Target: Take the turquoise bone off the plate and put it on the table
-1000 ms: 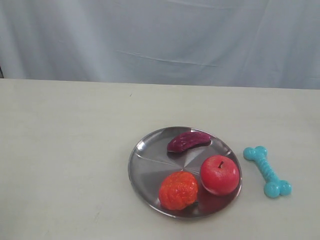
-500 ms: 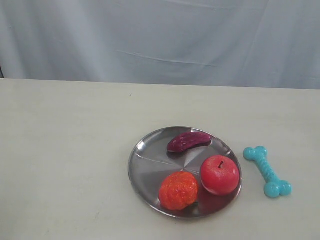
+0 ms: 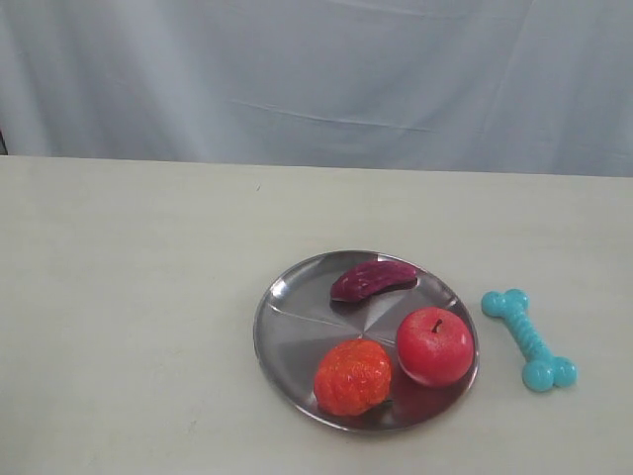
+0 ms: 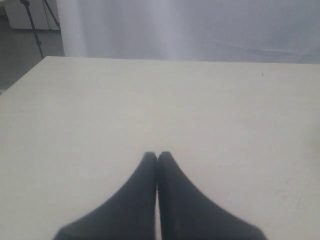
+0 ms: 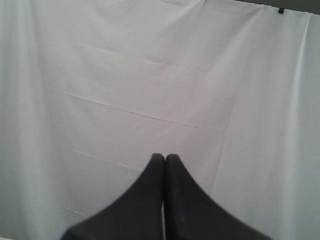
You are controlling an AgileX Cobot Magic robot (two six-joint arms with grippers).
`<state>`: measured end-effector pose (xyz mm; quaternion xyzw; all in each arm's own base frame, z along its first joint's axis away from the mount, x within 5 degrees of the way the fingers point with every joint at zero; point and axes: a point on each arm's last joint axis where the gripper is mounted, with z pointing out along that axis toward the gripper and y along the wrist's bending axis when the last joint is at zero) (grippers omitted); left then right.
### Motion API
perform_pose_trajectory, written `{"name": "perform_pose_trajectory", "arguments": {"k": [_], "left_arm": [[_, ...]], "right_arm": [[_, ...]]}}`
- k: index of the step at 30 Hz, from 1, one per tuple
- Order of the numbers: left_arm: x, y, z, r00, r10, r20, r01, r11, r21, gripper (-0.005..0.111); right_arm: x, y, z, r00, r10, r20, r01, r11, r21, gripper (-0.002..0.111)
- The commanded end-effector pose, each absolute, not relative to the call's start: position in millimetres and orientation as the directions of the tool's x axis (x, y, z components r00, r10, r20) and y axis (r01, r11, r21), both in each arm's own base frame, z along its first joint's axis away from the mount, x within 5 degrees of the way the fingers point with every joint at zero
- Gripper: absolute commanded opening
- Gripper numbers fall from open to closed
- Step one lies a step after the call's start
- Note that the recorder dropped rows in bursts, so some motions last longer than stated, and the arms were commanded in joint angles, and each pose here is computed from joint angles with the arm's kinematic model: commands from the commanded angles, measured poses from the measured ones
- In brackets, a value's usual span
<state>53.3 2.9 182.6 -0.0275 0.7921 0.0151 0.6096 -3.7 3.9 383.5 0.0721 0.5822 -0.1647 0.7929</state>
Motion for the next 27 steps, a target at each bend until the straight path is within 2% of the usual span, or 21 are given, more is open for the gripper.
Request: {"name": "perform_pose_trajectory", "arguments": {"k": [1, 11, 17, 27], "left_arm": [[53, 2, 182, -0.251, -0.028, -0.968, -0.055, 0.998, -0.015, 0.0], [53, 2, 182, -0.251, -0.028, -0.968, -0.055, 0.998, -0.015, 0.0], [53, 2, 182, -0.251, -0.028, -0.968, -0.055, 0.998, -0.015, 0.0], [53, 2, 182, -0.251, -0.028, -0.968, -0.055, 0.998, -0.015, 0.0]], "right_arm": [[-4, 4, 383, 0.27, -0.187, -0.944, 0.347, 0.934, -0.085, 0.0], [-19, 10, 375, 0.327, -0.209, -0.922, 0.355, 0.931, -0.086, 0.0], [4, 1, 341, 0.245, -0.11, -0.963, 0.331, 0.943, -0.024, 0.0], [39, -13, 268, 0.135, -0.06, -0.989, 0.338, 0.941, -0.011, 0.0]]}}
